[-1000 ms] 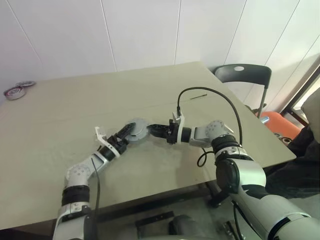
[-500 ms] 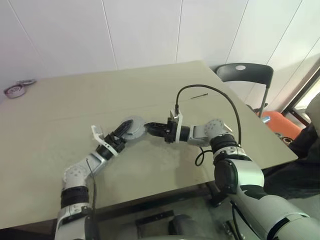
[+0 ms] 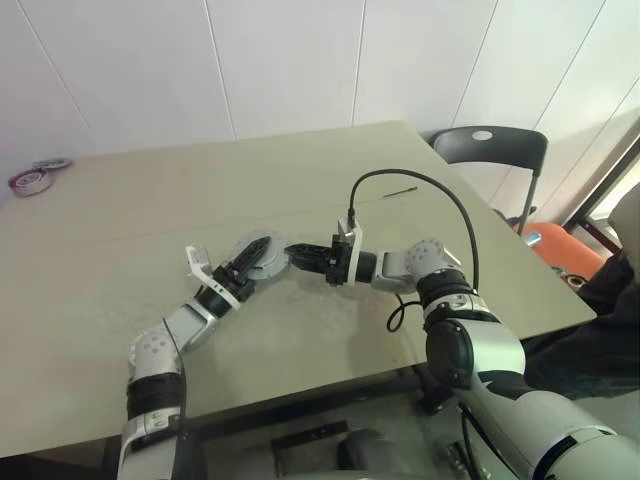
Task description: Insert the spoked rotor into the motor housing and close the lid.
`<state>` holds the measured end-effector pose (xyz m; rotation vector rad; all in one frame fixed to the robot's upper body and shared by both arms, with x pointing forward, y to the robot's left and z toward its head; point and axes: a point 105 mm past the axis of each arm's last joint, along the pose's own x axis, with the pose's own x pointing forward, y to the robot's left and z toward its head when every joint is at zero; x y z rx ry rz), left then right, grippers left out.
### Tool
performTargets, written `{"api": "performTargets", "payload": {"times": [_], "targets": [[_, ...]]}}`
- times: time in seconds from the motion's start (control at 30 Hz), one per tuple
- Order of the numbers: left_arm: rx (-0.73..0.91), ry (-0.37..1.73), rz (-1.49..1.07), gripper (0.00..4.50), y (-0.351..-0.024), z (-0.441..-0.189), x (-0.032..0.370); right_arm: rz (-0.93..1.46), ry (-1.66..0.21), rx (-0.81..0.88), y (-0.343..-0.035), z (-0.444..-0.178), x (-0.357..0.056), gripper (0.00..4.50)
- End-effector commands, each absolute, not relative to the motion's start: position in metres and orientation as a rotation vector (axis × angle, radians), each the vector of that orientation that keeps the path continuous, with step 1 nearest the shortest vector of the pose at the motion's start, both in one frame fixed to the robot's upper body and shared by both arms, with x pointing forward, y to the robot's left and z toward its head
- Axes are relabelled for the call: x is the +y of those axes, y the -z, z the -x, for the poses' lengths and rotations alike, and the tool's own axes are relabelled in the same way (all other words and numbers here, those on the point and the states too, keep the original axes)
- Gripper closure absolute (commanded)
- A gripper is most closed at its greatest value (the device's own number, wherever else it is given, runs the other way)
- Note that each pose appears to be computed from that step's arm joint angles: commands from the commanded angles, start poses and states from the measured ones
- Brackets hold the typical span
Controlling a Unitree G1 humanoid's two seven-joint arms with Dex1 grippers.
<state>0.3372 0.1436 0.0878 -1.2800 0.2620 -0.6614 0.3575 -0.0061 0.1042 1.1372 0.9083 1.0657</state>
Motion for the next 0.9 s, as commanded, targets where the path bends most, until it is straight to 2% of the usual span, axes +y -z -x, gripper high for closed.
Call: {"api": "performTargets", "payload": {"times": [0.03,0.2,0.57,0.9], "targets": [[0.274,0.666,1.234,1.78,-0.088,-0.336,0.138,-1.169,-1.159,0.784,-0.138,-0.366,-0.002,3.18],[0.282,0.666,1.231,1.78,-0.088,-0.336,0.137,-1.163,-1.152,0.784,-0.137,-0.366,-0.001,3.18],[0.230,0.717,1.207,1.79,-0.109,-0.333,0.134,-1.157,-1.144,0.786,-0.135,-0.367,0.000,3.18],[0.144,0.794,1.202,1.79,-0.144,-0.330,0.128,-1.134,-1.123,0.785,-0.132,-0.370,-0.001,3.18]]}}
